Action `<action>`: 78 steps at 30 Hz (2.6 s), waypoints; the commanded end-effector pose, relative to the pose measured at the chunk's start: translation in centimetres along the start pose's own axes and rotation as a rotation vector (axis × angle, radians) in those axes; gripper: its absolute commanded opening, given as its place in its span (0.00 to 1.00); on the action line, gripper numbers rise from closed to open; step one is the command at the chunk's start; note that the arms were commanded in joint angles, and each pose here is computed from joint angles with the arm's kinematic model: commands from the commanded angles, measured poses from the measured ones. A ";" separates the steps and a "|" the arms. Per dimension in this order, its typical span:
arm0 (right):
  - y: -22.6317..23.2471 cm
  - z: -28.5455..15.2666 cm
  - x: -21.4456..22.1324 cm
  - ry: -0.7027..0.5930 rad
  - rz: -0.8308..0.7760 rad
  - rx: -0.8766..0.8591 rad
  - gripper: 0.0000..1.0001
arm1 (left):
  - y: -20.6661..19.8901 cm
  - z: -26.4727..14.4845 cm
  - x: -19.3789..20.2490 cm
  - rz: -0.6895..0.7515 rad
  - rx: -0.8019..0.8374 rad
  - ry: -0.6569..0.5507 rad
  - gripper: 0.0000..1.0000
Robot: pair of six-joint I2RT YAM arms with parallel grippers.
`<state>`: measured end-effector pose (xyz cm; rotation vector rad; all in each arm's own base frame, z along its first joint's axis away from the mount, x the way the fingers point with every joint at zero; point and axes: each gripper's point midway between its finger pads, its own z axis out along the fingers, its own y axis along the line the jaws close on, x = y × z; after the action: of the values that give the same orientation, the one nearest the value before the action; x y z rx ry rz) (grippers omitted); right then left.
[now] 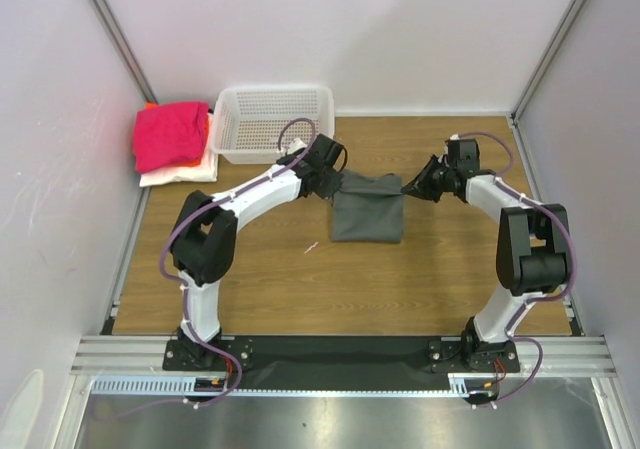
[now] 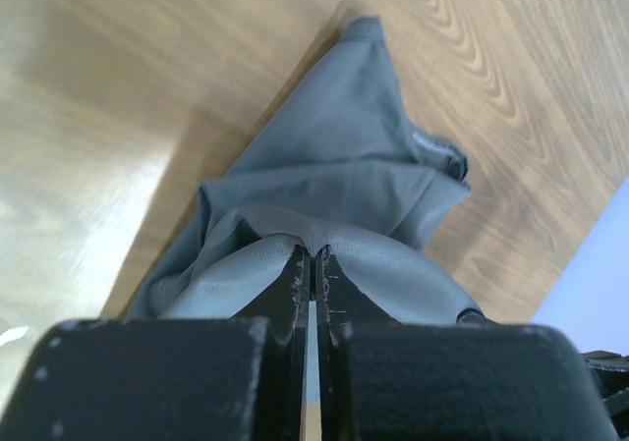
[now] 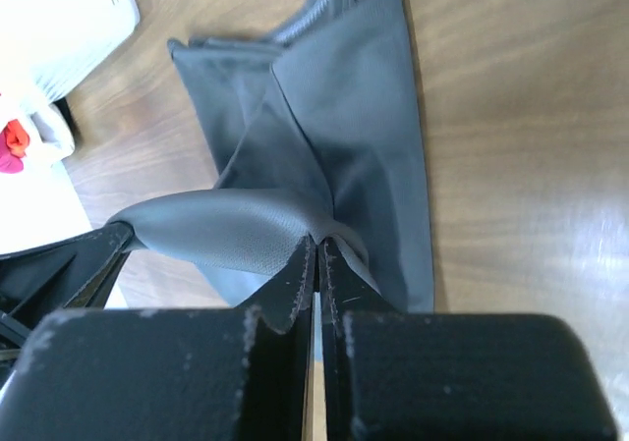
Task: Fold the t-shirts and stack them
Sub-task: Fold the tshirt
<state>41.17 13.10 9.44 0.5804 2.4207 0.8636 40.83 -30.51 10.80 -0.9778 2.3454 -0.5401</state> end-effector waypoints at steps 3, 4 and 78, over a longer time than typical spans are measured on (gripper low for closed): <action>2.3 0.5 -5.4 -0.136 -0.110 -0.073 0.00 | -2.8 0.9 -3.3 -0.015 0.074 -0.094 0.00; 2.2 0.7 -5.5 -0.133 -0.113 -0.074 0.00 | -2.8 1.2 -3.6 -0.022 0.075 -0.104 0.00; 6.6 4.1 -9.3 -0.049 -0.281 -0.271 0.82 | -11.6 4.2 -5.1 0.085 0.764 -0.140 0.84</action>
<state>51.68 15.05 7.13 0.2506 2.3296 1.0594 52.00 -34.88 7.24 -0.6622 1.9363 -1.1102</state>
